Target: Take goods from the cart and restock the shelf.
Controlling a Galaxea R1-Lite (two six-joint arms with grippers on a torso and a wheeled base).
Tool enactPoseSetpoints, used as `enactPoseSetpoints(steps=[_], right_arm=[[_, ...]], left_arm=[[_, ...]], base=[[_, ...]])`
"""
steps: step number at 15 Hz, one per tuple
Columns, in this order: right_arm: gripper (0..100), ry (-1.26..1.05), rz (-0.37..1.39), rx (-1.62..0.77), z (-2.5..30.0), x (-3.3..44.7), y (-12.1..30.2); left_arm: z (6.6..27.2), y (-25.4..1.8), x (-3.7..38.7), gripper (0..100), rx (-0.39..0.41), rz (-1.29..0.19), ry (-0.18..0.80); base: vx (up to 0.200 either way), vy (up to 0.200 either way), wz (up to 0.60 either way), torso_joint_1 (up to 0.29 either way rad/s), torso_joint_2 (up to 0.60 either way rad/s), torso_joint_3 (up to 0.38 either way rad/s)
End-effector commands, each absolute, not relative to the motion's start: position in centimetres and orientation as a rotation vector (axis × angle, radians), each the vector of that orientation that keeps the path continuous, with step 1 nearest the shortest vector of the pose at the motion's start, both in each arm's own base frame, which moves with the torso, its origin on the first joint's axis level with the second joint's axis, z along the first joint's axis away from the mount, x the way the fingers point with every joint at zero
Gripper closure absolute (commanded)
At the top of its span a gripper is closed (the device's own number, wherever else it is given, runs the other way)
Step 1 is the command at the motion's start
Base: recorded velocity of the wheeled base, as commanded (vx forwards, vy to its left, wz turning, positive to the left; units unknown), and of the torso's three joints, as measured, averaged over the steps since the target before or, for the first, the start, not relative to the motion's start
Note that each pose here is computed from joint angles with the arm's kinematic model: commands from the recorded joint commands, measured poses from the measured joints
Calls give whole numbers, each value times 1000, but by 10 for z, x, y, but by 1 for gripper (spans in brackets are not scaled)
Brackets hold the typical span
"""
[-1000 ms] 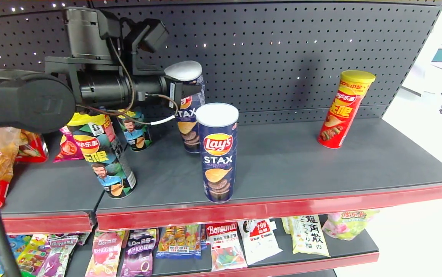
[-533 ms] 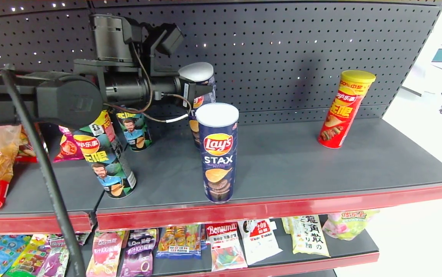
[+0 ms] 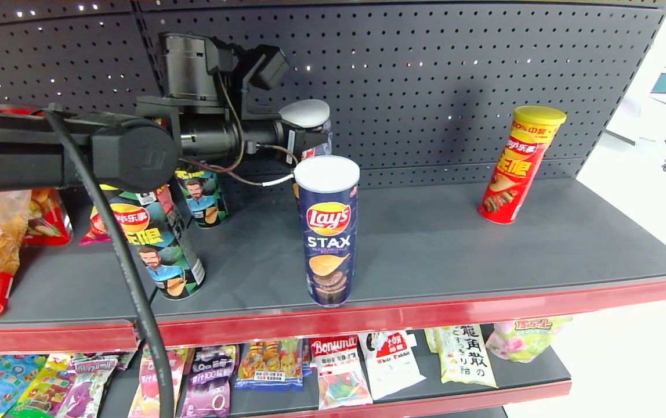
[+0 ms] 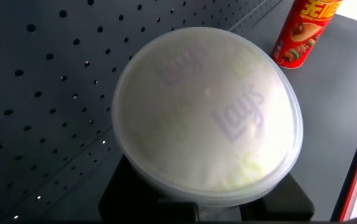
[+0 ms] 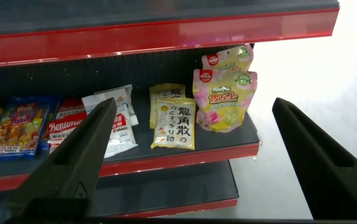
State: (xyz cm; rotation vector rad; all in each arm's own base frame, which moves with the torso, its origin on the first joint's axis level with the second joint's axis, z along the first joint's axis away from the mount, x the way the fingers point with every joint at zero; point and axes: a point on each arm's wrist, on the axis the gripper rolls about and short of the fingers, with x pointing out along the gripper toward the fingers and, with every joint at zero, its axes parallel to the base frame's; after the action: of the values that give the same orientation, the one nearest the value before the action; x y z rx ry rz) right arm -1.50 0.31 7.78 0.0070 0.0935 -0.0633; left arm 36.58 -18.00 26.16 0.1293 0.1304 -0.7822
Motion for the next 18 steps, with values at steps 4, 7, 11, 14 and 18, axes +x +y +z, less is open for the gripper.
enactPoseSetpoints(steps=[4,7,11,14,18], right_arm=[[0,95,-63,7,78,-15,3],[0,95,-63,7,78,-15,3],[0,95,-63,7,78,-15,3],[0,95,-63,7,78,-15,3],[0,95,-63,7,78,-15,3]], left_arm=[[257,-189,377,100,130,-787,123],[252,-190,381,100,137,-785,132],[247,-193,387,100,139,-779,135],[247,-194,390,100,140,-779,129],[245,-195,390,100,139,-783,141]], base=[[0,0,0,0,0,0],[0,0,0,0,0,0],[0,0,0,0,0,0],[0,0,0,0,0,0],[0,0,0,0,0,0]])
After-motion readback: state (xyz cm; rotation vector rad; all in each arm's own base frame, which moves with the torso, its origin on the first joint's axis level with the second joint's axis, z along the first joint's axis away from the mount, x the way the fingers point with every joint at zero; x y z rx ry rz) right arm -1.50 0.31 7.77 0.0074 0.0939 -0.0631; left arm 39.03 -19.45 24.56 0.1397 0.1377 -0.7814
